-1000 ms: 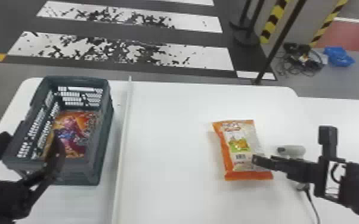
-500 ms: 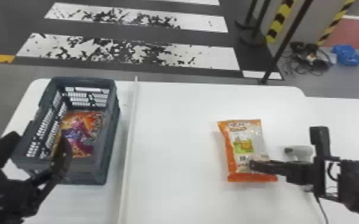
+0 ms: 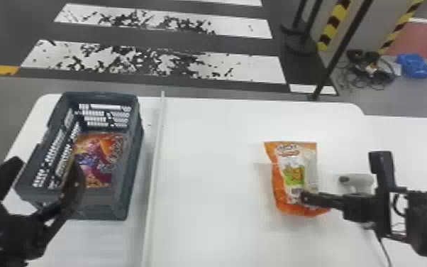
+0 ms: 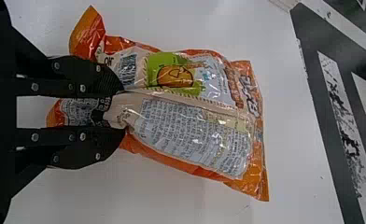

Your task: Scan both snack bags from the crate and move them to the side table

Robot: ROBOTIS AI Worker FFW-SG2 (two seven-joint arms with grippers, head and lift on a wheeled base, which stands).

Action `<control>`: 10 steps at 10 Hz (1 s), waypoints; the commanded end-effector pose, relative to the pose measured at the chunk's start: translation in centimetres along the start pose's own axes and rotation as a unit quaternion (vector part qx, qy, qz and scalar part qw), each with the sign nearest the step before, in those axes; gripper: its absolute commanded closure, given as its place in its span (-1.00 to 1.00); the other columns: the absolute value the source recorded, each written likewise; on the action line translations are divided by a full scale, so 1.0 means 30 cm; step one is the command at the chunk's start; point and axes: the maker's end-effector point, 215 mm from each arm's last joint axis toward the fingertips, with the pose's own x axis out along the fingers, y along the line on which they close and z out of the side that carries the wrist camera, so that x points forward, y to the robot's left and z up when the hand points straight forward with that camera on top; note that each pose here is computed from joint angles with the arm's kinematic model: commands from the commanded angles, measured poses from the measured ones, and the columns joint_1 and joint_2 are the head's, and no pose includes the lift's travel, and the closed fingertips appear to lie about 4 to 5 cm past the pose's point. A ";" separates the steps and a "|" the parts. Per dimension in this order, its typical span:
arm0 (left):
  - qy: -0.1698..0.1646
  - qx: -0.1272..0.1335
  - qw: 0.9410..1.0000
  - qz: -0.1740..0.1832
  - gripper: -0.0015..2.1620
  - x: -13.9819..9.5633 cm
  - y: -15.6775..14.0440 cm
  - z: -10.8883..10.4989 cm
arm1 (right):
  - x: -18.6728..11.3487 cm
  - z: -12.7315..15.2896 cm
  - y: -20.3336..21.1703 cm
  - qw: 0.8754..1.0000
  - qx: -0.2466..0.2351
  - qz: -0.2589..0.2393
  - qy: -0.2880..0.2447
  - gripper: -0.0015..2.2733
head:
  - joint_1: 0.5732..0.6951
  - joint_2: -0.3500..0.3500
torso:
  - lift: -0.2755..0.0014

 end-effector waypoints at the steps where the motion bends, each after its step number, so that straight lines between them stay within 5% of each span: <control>1: -0.001 0.000 1.000 0.000 -0.86 -0.002 0.000 0.003 | -0.072 0.052 -0.007 1.000 0.009 -0.005 -0.030 0.99 | 1.00 -0.30 | 0.45; 5: -0.004 0.001 1.000 -0.003 -0.86 -0.002 -0.008 0.015 | -0.301 0.194 -0.111 0.990 0.067 -0.026 -0.117 0.99 | 1.00 -0.46 | 0.45; 10: -0.002 0.000 1.000 -0.002 -0.85 -0.003 -0.007 0.007 | -0.516 0.215 -0.526 0.953 0.150 -0.189 -0.186 0.99 | 1.00 -0.98 | 0.45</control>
